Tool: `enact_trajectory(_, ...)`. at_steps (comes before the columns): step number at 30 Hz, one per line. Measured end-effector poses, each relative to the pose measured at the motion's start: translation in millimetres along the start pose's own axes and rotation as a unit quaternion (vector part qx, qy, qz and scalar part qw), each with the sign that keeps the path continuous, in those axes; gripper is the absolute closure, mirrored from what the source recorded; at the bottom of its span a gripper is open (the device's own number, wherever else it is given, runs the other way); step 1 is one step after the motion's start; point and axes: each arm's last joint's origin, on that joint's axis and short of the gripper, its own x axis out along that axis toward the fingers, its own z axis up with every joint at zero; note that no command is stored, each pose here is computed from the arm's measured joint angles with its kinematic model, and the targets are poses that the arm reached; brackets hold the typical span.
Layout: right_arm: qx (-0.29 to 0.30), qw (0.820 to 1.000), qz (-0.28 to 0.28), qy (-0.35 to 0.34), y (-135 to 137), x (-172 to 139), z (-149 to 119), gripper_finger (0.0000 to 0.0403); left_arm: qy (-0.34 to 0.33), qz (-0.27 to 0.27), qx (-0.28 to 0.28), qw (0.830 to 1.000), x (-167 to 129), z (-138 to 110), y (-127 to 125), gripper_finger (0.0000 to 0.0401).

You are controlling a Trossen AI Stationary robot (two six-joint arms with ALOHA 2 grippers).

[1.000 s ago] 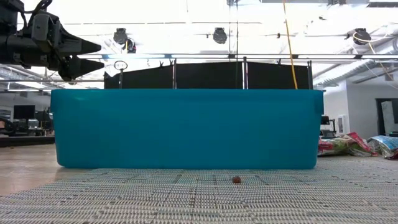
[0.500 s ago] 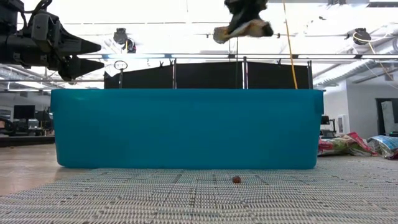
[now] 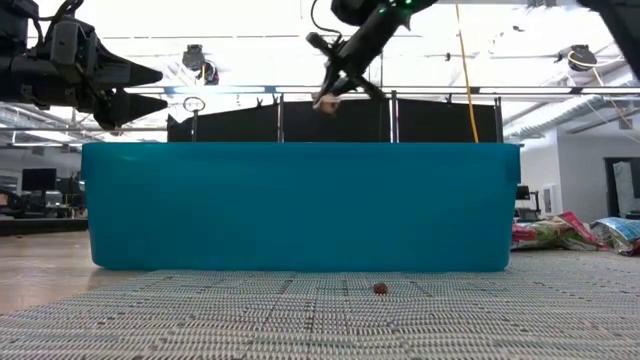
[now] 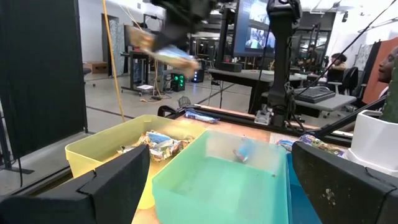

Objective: Pick and place Granola Bars by type
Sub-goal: Put the yellow granola bar into the yellow bin

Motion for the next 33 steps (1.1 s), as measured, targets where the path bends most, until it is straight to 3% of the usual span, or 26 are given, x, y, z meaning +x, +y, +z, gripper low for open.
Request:
enact_trajectory(5, 0.014, 0.998, -0.034, -0.049, -3.9, 21.4, 26.2, 0.0403, 0.0, 0.0, 0.0, 1.0, 0.0, 0.0, 0.0, 0.0009)
enact_trajectory(9, 0.044, 0.996, -0.048, -0.067, -8.5, 37.5, 31.8, 0.0403, 0.0, 0.0, 0.0, 1.0, 0.0, -0.1, 0.0, 0.0009)
enact_trajectory(21, 0.069, 0.99, -0.118, -0.041, -32.8, 89.2, 19.4, 0.0403, 0.0, 0.0, 0.0, 1.0, 0.0, 0.0, 0.0, 0.0009)
enact_trajectory(33, 0.076, 0.984, -0.162, 0.005, -49.2, 119.9, 3.3, 0.0403, 0.0, 0.0, 0.0, 1.0, 0.0, -0.1, 0.0, 0.0009)
